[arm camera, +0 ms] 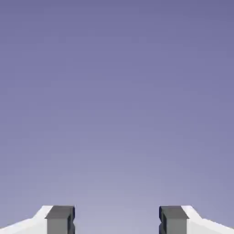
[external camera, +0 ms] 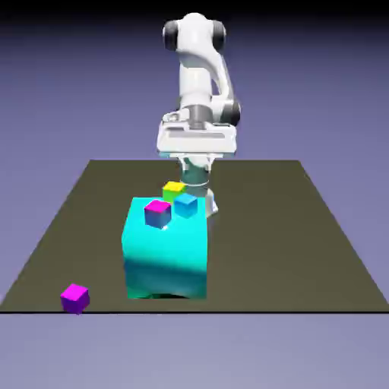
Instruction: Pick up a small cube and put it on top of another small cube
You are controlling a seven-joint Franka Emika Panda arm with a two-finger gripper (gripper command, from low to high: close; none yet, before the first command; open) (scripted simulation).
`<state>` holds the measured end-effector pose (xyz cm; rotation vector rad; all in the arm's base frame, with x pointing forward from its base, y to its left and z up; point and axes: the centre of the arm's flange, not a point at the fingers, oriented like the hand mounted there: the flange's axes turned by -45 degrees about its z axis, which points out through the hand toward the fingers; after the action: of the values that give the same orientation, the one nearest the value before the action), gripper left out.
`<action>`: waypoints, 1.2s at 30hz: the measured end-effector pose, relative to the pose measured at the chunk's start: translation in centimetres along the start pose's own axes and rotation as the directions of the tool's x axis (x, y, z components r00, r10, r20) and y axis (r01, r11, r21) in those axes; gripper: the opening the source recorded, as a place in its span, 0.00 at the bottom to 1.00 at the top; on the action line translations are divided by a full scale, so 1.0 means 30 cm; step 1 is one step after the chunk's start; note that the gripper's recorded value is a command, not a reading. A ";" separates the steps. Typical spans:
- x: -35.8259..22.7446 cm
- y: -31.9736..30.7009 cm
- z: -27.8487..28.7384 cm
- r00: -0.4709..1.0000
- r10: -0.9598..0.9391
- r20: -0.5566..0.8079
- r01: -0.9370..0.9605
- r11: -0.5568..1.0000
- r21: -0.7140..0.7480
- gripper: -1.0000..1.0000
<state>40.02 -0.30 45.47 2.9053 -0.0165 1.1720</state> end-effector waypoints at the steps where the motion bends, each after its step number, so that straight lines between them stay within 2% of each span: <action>1: 0.014 0.022 0.029 0.998 0.050 0.024 -0.050 0.999 -0.017 0.50; 5: 0.057 0.120 0.150 0.961 0.256 0.106 -0.246 0.964 -0.099 0.50; 10: 0.082 0.265 0.308 0.843 0.511 0.167 -0.472 0.853 -0.223 0.50; 19: 0.031 0.585 0.586 0.455 0.879 0.144 -0.758 0.467 -0.455 0.50; 26: -0.094 0.855 0.775 0.057 0.998 0.018 -0.806 0.057 -0.589 0.50; 33: -0.290 1.134 0.921 -0.345 0.923 -0.173 -0.669 -0.371 -0.644 0.50; 36: -0.331 1.135 0.967 -0.350 0.920 -0.175 -0.666 -0.376 -0.644 0.50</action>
<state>52.56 -34.61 17.84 1.7887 -2.6950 -0.1011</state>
